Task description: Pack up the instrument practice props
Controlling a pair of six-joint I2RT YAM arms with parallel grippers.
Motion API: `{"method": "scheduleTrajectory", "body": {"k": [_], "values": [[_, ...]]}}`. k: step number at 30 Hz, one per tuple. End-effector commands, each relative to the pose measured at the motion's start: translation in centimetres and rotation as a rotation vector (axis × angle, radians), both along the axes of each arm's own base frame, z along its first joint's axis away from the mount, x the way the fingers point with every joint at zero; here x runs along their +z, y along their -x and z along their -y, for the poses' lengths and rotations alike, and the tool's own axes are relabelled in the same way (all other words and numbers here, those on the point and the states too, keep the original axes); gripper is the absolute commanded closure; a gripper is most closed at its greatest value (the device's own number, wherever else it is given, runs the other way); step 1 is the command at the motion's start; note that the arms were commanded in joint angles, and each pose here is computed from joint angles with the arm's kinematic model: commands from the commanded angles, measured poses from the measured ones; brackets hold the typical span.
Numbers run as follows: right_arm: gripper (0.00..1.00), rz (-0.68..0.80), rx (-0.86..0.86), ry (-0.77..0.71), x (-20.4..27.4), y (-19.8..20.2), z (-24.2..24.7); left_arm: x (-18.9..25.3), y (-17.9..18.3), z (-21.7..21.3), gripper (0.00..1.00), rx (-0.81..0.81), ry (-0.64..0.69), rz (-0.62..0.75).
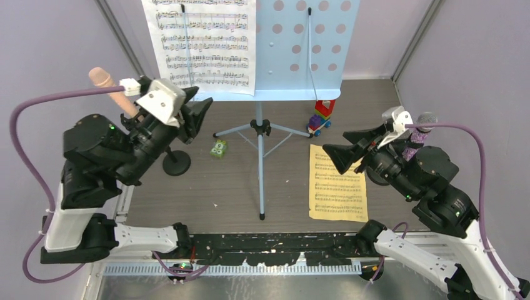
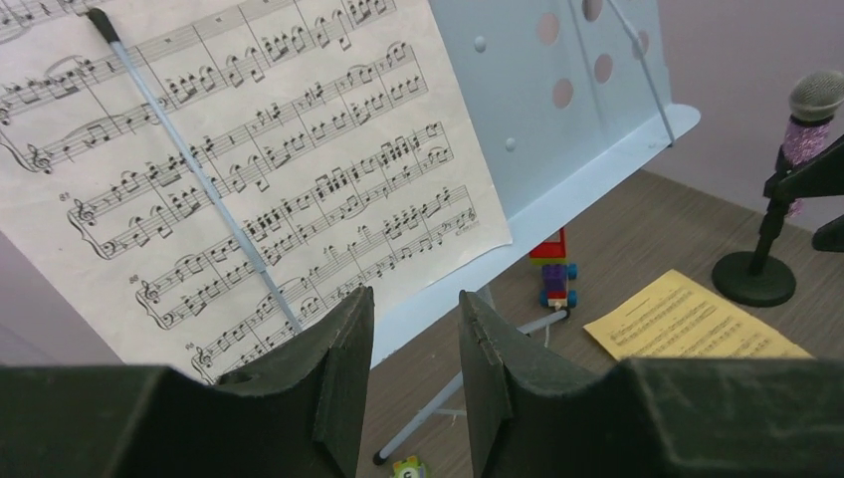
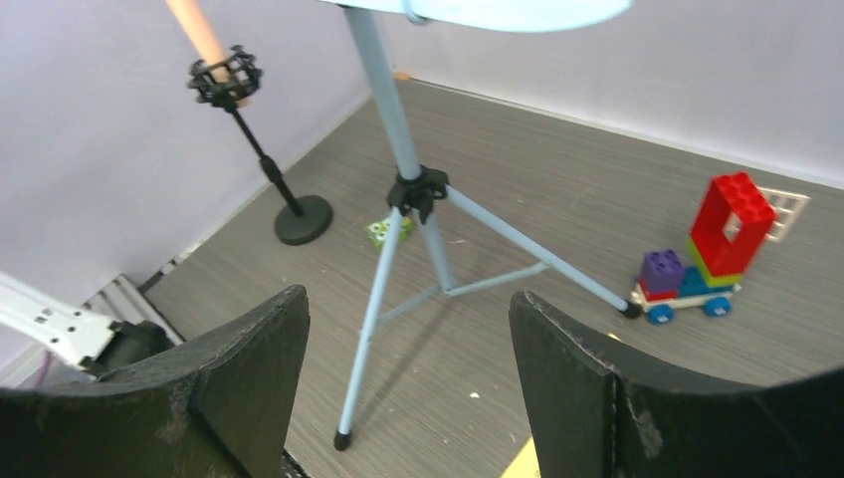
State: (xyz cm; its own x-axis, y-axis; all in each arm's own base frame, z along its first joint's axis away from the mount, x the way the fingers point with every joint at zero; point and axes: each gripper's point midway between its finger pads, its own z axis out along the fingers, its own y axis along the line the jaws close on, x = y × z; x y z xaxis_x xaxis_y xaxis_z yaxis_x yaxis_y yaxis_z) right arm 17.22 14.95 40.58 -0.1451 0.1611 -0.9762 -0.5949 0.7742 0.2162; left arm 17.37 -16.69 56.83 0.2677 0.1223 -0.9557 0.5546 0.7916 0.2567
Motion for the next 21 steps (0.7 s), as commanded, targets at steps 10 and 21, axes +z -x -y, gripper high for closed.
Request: {"method": "scheduleTrajectory", "body": {"k": [10, 21], "values": [[0.20, 0.125, 0.173, -0.303, 11.3, 0.0, -4.4, 2.5, -2.6, -2.8, 0.63, 0.258, 0.142, 0.103], [0.20, 0.171, 0.243, -0.389, 15.6, -0.3, -6.3, 4.5, -3.6, -4.2, 0.64, 0.400, 0.146, 0.118]]}}
